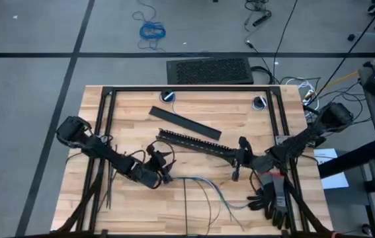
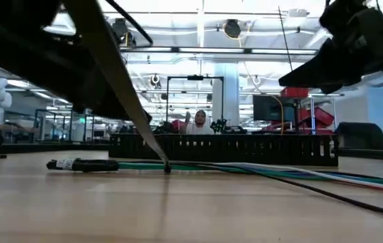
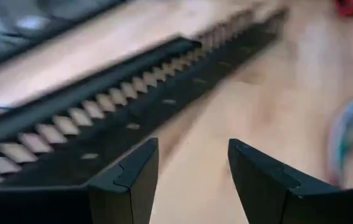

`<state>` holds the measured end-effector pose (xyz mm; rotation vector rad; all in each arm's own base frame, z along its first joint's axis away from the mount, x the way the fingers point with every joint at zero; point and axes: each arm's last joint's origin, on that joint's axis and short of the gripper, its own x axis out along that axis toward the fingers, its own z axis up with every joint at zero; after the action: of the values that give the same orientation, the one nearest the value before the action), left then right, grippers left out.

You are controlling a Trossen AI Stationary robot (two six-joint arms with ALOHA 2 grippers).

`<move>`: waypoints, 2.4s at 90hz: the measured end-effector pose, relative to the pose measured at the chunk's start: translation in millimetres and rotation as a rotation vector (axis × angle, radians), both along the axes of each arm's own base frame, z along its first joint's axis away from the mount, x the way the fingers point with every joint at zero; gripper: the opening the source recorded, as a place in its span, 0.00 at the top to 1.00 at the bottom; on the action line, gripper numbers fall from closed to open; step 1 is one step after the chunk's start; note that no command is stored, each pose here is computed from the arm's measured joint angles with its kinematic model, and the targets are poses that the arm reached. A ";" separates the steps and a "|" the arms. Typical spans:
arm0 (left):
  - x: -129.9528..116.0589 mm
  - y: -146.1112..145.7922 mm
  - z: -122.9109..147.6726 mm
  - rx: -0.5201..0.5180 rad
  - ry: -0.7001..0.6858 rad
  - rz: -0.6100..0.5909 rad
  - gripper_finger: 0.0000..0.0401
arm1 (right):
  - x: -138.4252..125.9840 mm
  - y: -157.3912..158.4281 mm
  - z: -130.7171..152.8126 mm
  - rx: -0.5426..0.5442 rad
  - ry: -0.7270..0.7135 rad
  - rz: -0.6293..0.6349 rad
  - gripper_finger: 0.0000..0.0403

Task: Ziptie cables
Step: Wrap the cable wires with the black zip tie

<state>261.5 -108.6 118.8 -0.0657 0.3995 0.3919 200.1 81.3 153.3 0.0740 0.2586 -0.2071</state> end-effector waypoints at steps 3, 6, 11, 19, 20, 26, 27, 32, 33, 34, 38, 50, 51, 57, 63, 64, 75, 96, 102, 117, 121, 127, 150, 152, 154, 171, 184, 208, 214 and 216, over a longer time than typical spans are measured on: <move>0.6 0.7 0.0 -0.009 -0.020 -0.035 0.52 | 1.6 -1.5 1.1 0.033 -0.014 0.049 0.98; 0.8 0.9 0.4 -0.010 -0.038 -0.070 0.52 | 3.2 -2.2 3.3 0.063 -0.036 0.097 0.98; 0.0 0.6 1.9 0.012 -0.067 -0.106 0.52 | 5.3 -2.3 7.8 0.088 -0.076 0.162 0.98; 0.9 -0.2 6.6 0.055 -0.102 -0.133 0.52 | 7.1 -3.2 14.1 0.059 -0.133 0.179 0.98; 0.9 -0.2 6.8 0.060 -0.101 -0.133 0.52 | 7.5 -3.9 14.8 0.053 -0.139 0.176 0.98; 0.2 1.7 6.0 0.104 -0.091 -0.087 0.52 | 9.8 -10.9 18.8 0.012 -0.168 0.146 0.98; 0.1 2.1 6.1 0.112 -0.091 -0.075 0.52 | 10.2 -12.4 19.5 0.007 -0.173 0.139 0.98; -0.3 4.1 6.9 0.141 -0.100 -0.010 0.52 | 12.5 -20.7 22.3 -0.007 -0.191 0.111 0.98; -0.4 4.4 7.0 0.145 -0.101 -0.001 0.52 | 12.9 -22.3 22.8 -0.009 -0.194 0.105 0.98; -0.5 4.6 7.0 0.148 -0.101 0.007 0.52 | 13.3 -24.1 23.3 -0.013 -0.197 0.098 0.98; -0.6 5.5 6.7 0.148 -0.101 0.026 0.52 | 14.8 -31.8 25.6 -0.027 -0.211 0.069 0.98; -0.1 6.5 6.8 0.143 -0.104 0.031 0.52 | 16.9 -54.7 42.1 -0.012 -0.326 0.106 0.98; 0.0 6.9 6.7 0.143 -0.103 0.032 0.52 | 16.9 -56.0 43.7 -0.007 -0.337 0.119 0.98; 1.0 9.2 6.6 0.115 -0.113 0.047 0.52 | 17.2 -62.0 53.6 0.028 -0.396 0.214 0.98; 2.1 13.8 5.2 0.072 -0.121 0.082 0.52 | 17.6 -63.3 59.8 0.074 -0.420 0.313 0.98; 2.2 14.8 4.7 0.063 -0.120 0.089 0.52 | 17.7 -63.2 60.1 0.082 -0.419 0.326 0.98; -0.7 25.1 -3.6 0.006 -0.096 0.171 0.52 | 20.1 -57.3 49.4 0.173 -0.298 0.399 0.98; -31.2 40.1 -4.7 -0.060 -0.110 0.302 0.52 | 20.9 -30.9 1.9 0.200 0.038 0.203 0.98; -37.2 40.6 3.6 -0.076 -0.141 0.294 0.52 | 20.8 -22.1 -2.0 0.190 0.043 0.213 0.98; -45.9 44.0 24.9 -0.036 -0.159 0.263 0.52 | 19.8 -3.6 -6.7 0.157 0.018 0.221 0.98; -48.4 45.0 28.2 -0.017 -0.144 0.255 0.52 | 19.8 0.0 -8.0 0.147 0.011 0.226 0.98; -52.7 46.0 32.0 -0.010 -0.130 0.252 0.52 | 20.5 3.4 -9.6 0.127 0.003 0.251 0.98; -77.6 47.9 30.5 -0.242 -0.080 0.323 0.52 | 25.3 1.0 -20.3 0.085 0.051 0.362 0.98; -80.5 47.8 29.9 -0.274 -0.071 0.332 0.52 | 25.5 0.9 -21.3 0.087 0.057 0.370 0.98; -83.3 47.7 29.4 -0.303 -0.061 0.345 0.52 | 25.5 0.6 -22.5 0.087 0.067 0.377 0.98; -101.3 47.2 36.8 -0.444 0.065 0.506 0.58 | 24.7 -1.4 -27.9 0.051 0.122 0.404 0.98; -99.8 41.9 44.4 -0.541 0.201 0.530 0.65 | 27.8 -10.8 -27.8 0.044 0.120 0.364 0.98; -109.9 29.2 43.3 -0.698 0.523 0.602 0.68 | 30.6 -23.2 -29.5 -0.019 0.140 0.336 0.98; -112.2 27.5 41.0 -0.713 0.568 0.625 0.68 | 32.2 -27.5 -28.1 -0.029 0.125 0.322 0.98; -112.4 27.1 40.0 -0.713 0.580 0.628 0.68 | 32.7 -28.9 -27.3 -0.029 0.119 0.319 0.98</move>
<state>149.1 -81.5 158.9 -0.7996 1.0891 0.8769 232.8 52.5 126.0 -0.0089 0.3811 0.1023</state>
